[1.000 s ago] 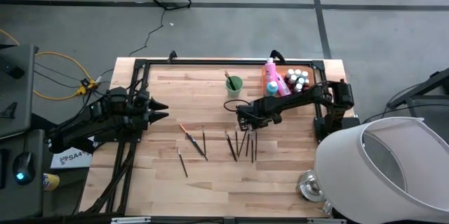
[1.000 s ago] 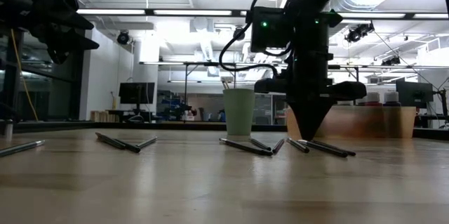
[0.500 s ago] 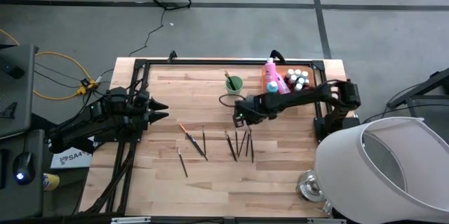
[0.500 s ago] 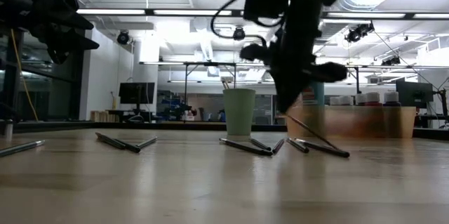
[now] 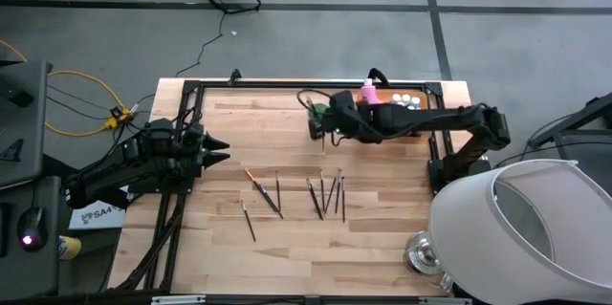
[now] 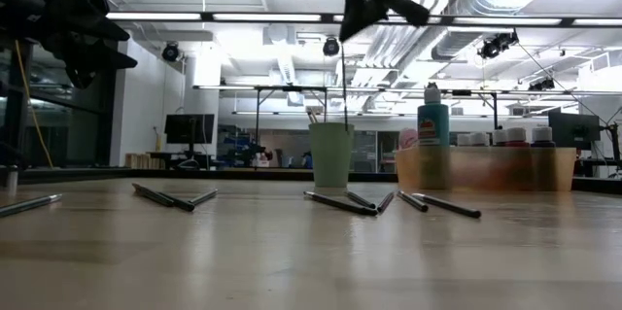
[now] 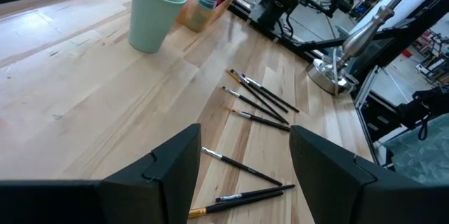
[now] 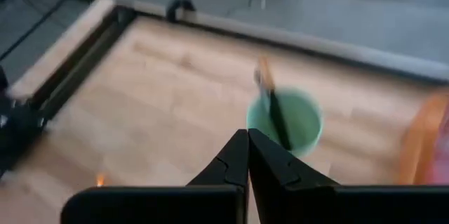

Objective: Pick & Place Paint Supplies
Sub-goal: Put the gold paintbrush into the green cup

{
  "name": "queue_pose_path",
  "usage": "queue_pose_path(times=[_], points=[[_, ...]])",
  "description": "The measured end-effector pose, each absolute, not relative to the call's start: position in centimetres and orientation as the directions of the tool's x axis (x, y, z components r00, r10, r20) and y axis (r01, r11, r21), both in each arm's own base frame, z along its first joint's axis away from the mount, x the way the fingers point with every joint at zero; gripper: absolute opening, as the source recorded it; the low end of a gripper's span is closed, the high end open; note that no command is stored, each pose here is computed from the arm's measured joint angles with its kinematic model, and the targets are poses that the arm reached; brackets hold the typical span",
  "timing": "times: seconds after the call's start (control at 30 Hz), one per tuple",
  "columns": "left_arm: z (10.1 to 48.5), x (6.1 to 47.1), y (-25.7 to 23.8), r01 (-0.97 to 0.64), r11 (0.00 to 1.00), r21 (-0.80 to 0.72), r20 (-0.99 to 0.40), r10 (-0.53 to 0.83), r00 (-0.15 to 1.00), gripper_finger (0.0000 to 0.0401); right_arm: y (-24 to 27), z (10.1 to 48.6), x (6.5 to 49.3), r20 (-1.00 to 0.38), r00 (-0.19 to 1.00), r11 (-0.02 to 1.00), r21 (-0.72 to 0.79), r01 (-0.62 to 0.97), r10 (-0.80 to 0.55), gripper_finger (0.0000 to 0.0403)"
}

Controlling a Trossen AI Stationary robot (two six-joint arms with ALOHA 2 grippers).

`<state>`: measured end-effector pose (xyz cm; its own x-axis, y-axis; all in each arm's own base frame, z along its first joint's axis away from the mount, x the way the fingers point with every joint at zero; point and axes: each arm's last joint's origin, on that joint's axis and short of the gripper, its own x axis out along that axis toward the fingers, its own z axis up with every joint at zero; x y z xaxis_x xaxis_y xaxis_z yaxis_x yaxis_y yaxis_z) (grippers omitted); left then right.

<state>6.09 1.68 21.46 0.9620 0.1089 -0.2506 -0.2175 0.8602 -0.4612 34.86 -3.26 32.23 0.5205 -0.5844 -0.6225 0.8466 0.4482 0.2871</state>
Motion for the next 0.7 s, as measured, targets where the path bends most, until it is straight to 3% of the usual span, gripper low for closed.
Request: queue_pose_path(times=[0.37, 0.7], points=[[21.4, 6.1, 1.7, -0.22, 0.86, -0.461, -0.251, 0.112, 0.961, 0.0214, -5.3, 34.5, 35.6, -0.421, 0.507, 0.457, 0.22, 0.862, -0.752, 0.0003], [21.4, 6.1, 1.7, -0.22, 0.86, -0.461, -0.251, 0.112, 0.961, 0.0214, -8.1, 33.3, 36.1, -0.428, 0.43, 0.405, 0.154, 0.901, -0.795, 0.0003]])
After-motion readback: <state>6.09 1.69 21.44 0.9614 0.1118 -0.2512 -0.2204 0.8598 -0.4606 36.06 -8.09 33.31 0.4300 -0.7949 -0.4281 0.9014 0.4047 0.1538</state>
